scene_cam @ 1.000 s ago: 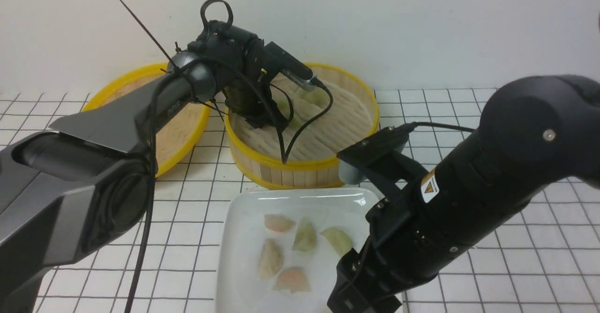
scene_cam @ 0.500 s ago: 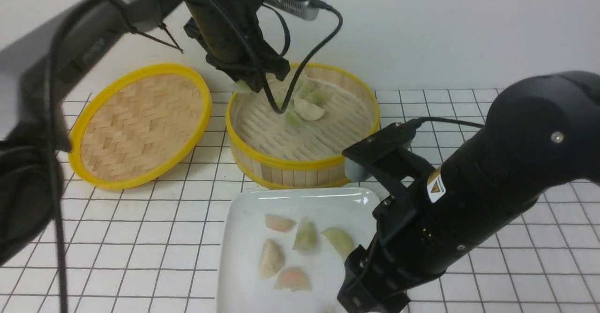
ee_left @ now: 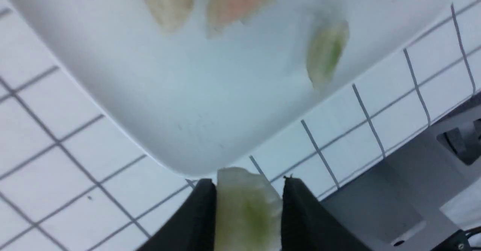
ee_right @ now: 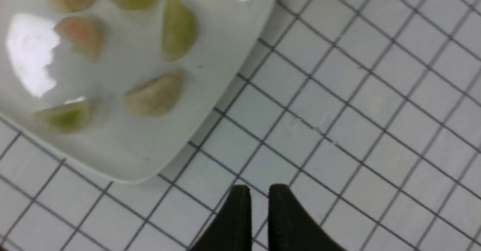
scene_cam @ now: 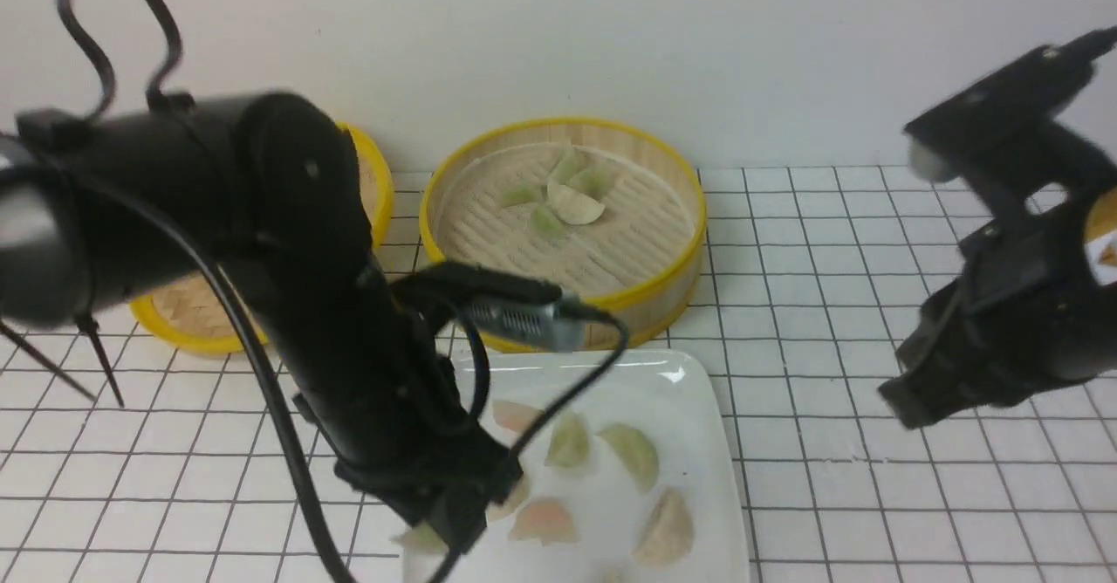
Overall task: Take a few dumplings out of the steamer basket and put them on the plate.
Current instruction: Use the left arm to put the dumpling into the plate
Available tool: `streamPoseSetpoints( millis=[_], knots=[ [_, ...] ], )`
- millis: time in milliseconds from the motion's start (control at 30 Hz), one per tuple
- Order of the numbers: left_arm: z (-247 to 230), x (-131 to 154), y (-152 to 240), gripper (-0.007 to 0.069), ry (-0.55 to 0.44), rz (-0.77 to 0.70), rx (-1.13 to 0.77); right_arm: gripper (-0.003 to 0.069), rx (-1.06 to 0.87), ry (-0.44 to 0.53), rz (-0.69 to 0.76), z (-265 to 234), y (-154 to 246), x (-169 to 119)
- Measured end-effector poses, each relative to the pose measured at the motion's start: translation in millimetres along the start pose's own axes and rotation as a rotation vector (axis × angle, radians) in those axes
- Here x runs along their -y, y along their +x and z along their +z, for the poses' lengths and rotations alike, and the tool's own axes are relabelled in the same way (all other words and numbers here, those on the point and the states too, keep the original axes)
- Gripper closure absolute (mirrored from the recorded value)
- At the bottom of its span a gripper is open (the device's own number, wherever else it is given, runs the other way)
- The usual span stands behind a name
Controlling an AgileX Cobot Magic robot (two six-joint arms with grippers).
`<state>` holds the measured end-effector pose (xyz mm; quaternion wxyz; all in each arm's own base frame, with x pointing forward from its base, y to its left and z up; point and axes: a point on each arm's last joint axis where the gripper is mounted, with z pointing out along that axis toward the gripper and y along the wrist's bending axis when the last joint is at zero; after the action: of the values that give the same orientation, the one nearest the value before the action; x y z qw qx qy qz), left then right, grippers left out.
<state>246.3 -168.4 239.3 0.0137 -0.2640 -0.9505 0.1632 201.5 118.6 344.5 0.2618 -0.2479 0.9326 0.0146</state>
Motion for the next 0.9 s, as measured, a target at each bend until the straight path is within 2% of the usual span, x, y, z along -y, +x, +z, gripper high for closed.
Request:
streamPoseSetpoints(
  millis=[67, 267, 333, 500, 633, 700, 733, 767, 833, 867, 900],
  knots=[
    [17, 6, 1, 0.0428, -0.022, 0.045, 0.012, 0.0665, 0.017, 0.029, 0.050, -7, 3, 11],
    [50, 5, -16, 0.0410, -0.109, 0.114, 0.074, 0.0673, 0.030, 0.056, 0.097, -13, 6, 22],
    [58, 2, -21, 0.0365, -0.119, 0.112, 0.084, 0.0673, 0.034, 0.057, 0.098, -14, 6, 23],
    [71, -3, -26, 0.0184, -0.129, 0.106, 0.079, 0.0673, 0.096, 0.068, 0.109, -33, 13, 25],
    [66, -1, -31, 0.0148, -0.129, 0.114, 0.093, 0.0673, 0.213, 0.080, 0.155, -67, 28, 29],
    [57, 2, -37, 0.0174, -0.129, 0.125, 0.108, 0.0673, 0.303, 0.083, 0.193, -90, 40, 31],
    [50, 5, -40, 0.0208, -0.127, 0.130, 0.121, 0.0673, 0.347, 0.083, 0.209, -100, 46, 32],
    [40, 9, -43, 0.0275, -0.126, 0.140, 0.145, 0.0673, 0.431, 0.088, 0.240, -118, 57, 34],
    [28, 13, -45, 0.0337, -0.125, 0.152, 0.184, 0.0673, 0.514, 0.090, 0.264, -134, 67, 36],
    [8, 19, -45, 0.0451, -0.126, 0.169, 0.249, 0.0673, 0.640, 0.096, 0.299, -153, 82, 39],
    [-6, 23, -43, 0.0520, -0.126, 0.180, 0.296, 0.0673, 0.723, 0.103, 0.319, -164, 93, 41]
  ],
)
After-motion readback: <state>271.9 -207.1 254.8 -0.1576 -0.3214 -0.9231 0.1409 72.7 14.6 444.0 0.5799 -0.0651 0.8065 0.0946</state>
